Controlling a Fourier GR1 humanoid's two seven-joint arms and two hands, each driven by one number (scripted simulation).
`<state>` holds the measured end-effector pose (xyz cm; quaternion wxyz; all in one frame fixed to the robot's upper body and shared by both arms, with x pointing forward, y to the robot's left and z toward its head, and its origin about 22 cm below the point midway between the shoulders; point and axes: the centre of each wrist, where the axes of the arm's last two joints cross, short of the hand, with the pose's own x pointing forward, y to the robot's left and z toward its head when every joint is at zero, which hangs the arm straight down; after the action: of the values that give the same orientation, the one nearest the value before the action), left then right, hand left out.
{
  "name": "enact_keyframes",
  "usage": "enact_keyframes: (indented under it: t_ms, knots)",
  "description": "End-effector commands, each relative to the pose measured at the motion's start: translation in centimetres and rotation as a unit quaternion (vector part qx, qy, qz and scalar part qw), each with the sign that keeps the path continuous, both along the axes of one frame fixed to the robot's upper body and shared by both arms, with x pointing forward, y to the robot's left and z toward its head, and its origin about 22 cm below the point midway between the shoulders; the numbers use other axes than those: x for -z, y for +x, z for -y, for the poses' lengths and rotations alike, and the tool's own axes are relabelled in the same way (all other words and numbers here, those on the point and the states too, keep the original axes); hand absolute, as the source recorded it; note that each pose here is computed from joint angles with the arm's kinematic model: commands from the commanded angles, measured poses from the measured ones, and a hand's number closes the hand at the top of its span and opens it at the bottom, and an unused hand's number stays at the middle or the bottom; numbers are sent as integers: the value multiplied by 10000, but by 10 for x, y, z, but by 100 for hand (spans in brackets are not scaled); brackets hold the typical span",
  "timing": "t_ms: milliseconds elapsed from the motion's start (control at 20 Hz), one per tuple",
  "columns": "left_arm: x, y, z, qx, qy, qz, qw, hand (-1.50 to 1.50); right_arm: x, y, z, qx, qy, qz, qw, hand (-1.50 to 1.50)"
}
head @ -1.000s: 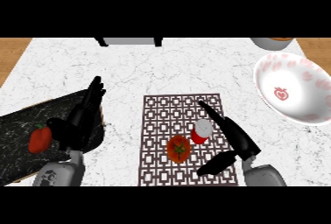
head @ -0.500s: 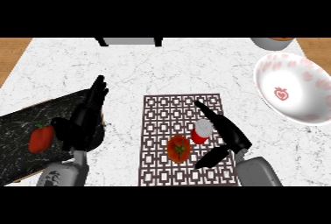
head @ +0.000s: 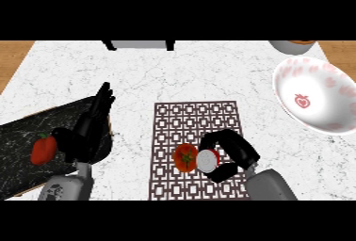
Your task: Pick the can from the placemat and place it in the bowl
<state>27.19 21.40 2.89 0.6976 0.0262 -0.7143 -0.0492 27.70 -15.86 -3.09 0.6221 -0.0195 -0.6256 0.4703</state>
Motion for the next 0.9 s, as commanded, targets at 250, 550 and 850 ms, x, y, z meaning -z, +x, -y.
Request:
enact_keyframes:
  t_ms: [250, 550, 850]
  knots:
    - [-2, 10, -2, -61, 72, -50, 9999, 0, -11, -17, -19, 365, 573, 247, 9974, 150]
    - [-18, 10, 1, 5, 38, -28, 10000, 0, -43, 11, -3, 3016, 1185, 832, 9424, 150]
    - [-11, 0, 8, -123, -25, -77, 9999, 0, -82, -4, -34, 3218, 1471, 2283, 9070, 150]
